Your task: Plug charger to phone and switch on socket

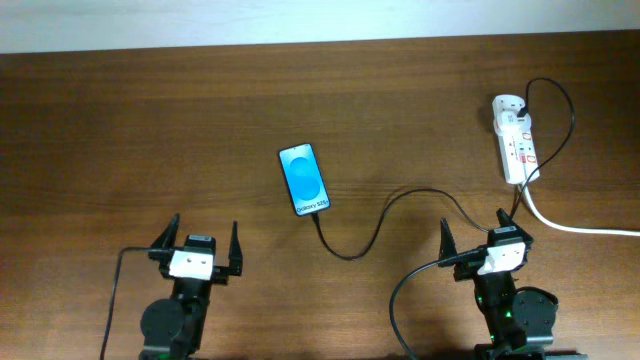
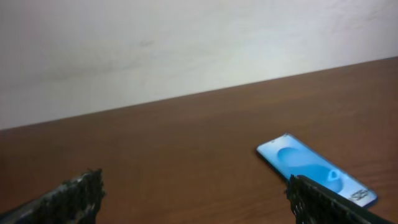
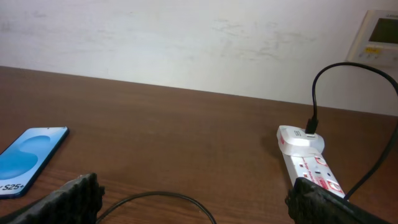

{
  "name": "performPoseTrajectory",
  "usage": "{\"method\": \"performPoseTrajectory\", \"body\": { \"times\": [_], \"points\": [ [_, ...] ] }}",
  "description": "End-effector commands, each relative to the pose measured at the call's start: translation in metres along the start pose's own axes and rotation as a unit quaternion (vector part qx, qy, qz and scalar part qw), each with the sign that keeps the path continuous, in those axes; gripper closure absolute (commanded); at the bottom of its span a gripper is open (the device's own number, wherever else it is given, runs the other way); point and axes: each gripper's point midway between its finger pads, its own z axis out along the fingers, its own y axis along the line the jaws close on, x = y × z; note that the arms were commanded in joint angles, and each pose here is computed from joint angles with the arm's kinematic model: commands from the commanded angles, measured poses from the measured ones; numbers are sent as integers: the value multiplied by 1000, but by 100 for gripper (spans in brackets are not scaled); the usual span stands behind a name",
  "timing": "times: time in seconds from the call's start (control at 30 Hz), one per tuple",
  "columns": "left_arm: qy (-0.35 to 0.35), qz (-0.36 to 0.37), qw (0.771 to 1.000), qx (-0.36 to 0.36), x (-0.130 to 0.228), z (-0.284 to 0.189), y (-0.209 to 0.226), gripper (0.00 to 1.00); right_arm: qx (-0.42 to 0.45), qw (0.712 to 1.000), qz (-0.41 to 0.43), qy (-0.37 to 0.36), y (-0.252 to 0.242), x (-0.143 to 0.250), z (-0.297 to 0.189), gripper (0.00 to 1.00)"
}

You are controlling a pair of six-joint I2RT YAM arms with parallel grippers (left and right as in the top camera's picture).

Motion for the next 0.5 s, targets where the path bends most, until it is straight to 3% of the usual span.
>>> {"method": "performPoseTrajectory", "body": {
  "times": [0.0, 0.07, 0.47],
  "points": [
    [18, 14, 1000, -8, 12, -4, 7, 1, 4, 1000, 6, 2, -2, 3, 0, 2],
    [52, 11, 999, -5, 30, -8, 7, 1, 4, 1000, 6, 2, -2, 3, 0, 2],
    [16, 11, 999, -44, 13, -13, 25, 1, 4, 1000, 6, 2, -2, 3, 0, 2]
  ]
}}
